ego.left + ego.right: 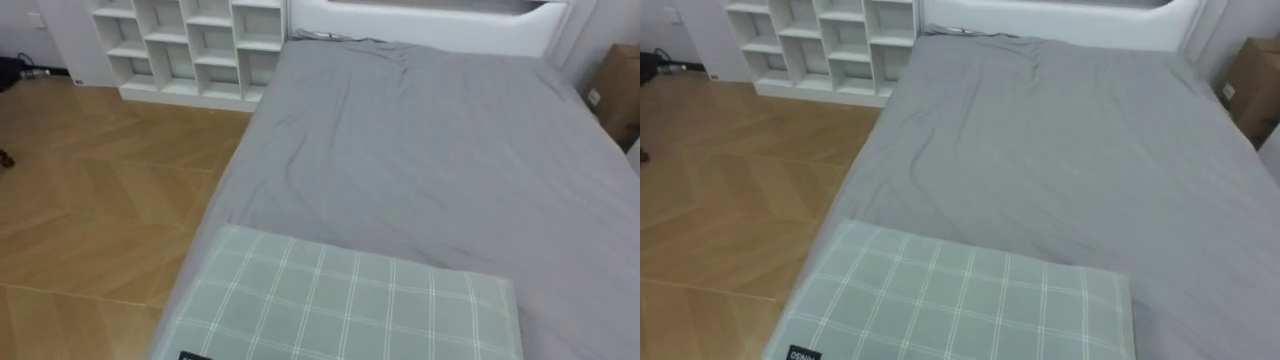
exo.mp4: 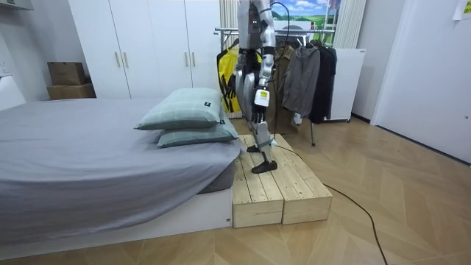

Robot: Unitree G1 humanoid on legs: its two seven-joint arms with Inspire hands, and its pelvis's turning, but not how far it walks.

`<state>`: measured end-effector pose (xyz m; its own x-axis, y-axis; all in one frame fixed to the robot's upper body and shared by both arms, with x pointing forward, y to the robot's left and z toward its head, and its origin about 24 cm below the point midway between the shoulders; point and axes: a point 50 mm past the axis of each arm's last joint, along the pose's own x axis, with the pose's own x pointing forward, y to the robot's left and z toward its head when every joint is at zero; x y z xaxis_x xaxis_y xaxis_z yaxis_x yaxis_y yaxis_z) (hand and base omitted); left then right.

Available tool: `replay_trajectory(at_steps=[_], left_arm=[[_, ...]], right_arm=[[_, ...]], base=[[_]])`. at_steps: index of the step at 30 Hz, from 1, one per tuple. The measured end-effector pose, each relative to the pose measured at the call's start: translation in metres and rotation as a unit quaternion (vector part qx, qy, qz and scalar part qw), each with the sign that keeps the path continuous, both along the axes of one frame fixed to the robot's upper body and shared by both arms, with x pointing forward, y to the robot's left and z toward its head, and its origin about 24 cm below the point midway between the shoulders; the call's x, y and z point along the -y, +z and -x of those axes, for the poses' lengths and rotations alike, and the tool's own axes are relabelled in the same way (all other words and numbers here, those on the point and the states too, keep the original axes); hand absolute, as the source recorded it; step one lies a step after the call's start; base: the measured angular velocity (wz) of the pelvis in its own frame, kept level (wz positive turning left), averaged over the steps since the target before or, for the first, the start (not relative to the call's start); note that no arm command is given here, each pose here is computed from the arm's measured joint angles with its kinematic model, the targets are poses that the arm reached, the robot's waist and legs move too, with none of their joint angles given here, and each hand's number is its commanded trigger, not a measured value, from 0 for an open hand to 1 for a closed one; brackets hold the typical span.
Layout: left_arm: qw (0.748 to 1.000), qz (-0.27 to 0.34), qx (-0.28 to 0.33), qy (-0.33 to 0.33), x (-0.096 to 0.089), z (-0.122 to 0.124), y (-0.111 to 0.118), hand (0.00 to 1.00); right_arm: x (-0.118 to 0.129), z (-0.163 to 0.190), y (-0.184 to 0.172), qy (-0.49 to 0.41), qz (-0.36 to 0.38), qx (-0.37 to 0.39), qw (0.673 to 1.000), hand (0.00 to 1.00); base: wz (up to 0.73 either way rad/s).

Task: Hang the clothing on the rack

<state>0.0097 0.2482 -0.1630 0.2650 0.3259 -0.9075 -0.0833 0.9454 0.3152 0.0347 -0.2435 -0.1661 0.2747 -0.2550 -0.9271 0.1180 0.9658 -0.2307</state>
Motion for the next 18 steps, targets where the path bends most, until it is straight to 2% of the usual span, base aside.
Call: replay_trajectory(at_steps=[2,6,10,18], left_arm=[[0.999,-0.011,-0.029,0.010,-0.009,0.008,0.001,0.00],[0.998,-0.004,-0.064,0.012,-0.003,0.016,-0.002,0.00],[0.996,-0.002,-0.088,-0.004,0.001,0.017,-0.004,0.00],[0.995,-0.022,-0.075,-0.063,0.000,-0.017,-0.002,0.00]], right_arm=[[-0.007,-0.003,-0.002,-0.012,-0.027,-0.004,1.000,0.00],[-0.004,0.008,-0.003,-0.035,-0.038,-0.027,0.998,0.00],[-0.002,0.003,-0.003,-0.030,-0.045,-0.024,0.998,0.00],[-0.003,0.006,-0.003,-0.064,-0.061,-0.037,0.995,0.00]], base=[[-0.20],[0.43],[0.07],[0.02]])
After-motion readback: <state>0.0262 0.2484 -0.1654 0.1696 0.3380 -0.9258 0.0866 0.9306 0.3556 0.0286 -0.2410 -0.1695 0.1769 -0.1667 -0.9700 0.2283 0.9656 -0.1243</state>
